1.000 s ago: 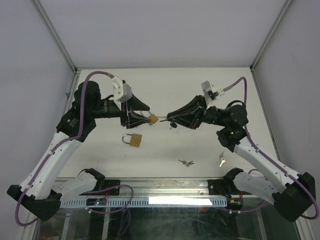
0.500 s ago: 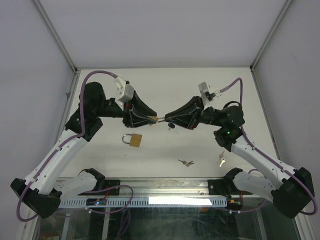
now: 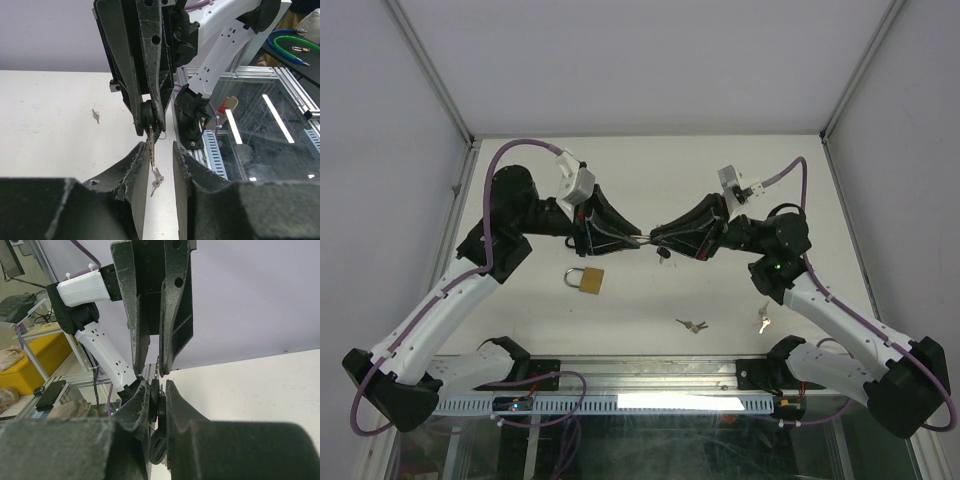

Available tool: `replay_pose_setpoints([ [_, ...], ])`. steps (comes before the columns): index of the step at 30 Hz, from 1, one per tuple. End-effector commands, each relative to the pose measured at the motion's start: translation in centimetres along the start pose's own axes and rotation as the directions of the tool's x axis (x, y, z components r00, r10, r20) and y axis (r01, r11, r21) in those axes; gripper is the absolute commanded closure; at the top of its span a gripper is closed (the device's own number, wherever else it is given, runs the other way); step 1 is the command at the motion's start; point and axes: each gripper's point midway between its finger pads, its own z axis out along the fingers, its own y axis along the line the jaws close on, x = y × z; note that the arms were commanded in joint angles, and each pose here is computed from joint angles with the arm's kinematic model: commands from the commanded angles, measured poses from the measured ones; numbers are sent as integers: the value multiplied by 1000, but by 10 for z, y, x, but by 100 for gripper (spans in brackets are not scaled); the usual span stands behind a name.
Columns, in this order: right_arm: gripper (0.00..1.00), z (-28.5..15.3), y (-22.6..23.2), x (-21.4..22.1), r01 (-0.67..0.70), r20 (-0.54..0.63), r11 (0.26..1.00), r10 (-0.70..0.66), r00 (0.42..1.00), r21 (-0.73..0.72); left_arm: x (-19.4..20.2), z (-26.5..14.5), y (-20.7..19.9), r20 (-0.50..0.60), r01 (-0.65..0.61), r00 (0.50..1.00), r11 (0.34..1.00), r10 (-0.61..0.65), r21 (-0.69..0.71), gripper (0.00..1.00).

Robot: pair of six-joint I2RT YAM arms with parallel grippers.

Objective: Unlock with the key

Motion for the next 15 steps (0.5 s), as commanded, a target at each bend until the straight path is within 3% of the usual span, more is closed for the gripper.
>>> replay_pose_setpoints([
  [1, 100, 3, 13, -29, 89, 64, 996, -88, 994, -21, -14, 5, -3, 29, -30, 999, 999, 30, 12, 77],
  [4, 100, 3, 14, -29, 87, 62, 996, -85, 994, -22, -15, 6, -5, 31, -33, 999, 999, 33, 12, 97],
  [5, 100, 3, 14, -29, 89, 63, 996, -87, 994, -22, -16, 6, -4, 32, -34, 999, 999, 33, 8, 100],
  [10, 100, 2, 14, -27, 74, 41, 997, -74, 996, -16, -21, 6, -1, 40, -32, 999, 999, 33, -25, 100],
  [11, 93, 2, 14, -24, 79, 14, 997, -78, 997, -16, -23, 5, 2, 45, -32, 998, 998, 34, -49, 100],
  [12, 63, 0, 12, -21, 85, -17, 996, -85, 996, -5, -25, 5, 5, 50, -36, 998, 997, 39, -72, 100],
  [13, 19, -2, 8, -19, 87, -41, 996, -86, 995, 23, -27, 4, 8, 53, -42, 997, 995, 47, -93, 100],
  [14, 3, -4, 3, -15, 92, -74, 994, -88, 993, 57, -26, 3, 10, 48, -44, 998, 993, 50, -111, 100],
  [15, 1, -8, 1, -13, 70, -103, 994, -61, 993, 89, -24, 1, 12, 41, -50, 998, 991, 55, -124, 100],
])
